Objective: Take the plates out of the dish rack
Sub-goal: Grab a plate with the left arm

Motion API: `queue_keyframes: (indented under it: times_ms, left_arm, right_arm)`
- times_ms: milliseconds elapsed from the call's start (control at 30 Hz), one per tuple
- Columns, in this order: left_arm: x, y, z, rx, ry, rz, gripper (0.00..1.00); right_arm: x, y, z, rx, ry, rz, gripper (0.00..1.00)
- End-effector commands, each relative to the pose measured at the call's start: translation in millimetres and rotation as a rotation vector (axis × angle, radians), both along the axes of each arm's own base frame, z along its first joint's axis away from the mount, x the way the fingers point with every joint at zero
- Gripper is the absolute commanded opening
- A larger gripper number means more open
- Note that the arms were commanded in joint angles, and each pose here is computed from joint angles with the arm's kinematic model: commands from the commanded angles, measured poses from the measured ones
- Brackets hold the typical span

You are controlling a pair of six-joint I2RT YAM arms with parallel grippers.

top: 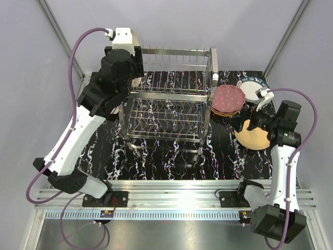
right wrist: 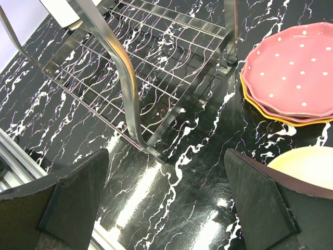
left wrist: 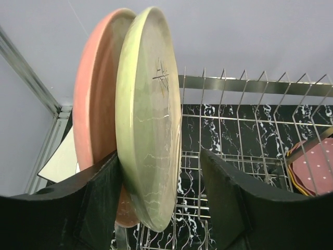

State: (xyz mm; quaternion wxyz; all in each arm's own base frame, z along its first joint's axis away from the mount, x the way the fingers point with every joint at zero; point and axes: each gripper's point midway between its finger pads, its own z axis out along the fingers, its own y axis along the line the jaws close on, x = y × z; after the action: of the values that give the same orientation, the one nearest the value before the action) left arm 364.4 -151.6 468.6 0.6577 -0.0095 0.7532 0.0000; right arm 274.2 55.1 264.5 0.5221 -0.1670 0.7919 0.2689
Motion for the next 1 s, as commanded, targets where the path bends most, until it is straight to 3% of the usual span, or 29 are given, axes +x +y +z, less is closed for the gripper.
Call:
queue_keyframes:
  times_ms: [0,167,500,600,733,967]
  left_arm:
    - [10.3,3.9,0.4,0.021,-0.014,0.020,0.61]
    - [17.3,9.7,-4.4,0.062,-0.016,0.056,0.57]
    - [29.5,18.3,-8.2,0.180,-0.037,0.106,0.21]
    - [31.2,19.4,-2.9,0.188,-0.059,0.115,0.02]
    - [31.0,19.7,9.6,0.196,-0.095,0.110,0.00]
    - [22.4,13.3,54.9,0.098,-0.226,0.046,0.00]
  right_arm:
    - [1.4,-1.8,5.5,-0.030,-0.041,-0.002,1.00]
    - [1.8,-2.2,6.2,-0.034,-0.046,-0.002,1.00]
    - [1.5,-2.6,6.4,-0.038,-0.049,-0.004,1.00]
    - [1.8,-2.4,6.0,-0.039,-0.047,-0.004,1.00]
    - [1.7,-2.8,6.9,-0.040,-0.050,-0.005,1.00]
    - [2.1,-3.3,5.8,-0.041,-0.047,-0.007,1.00]
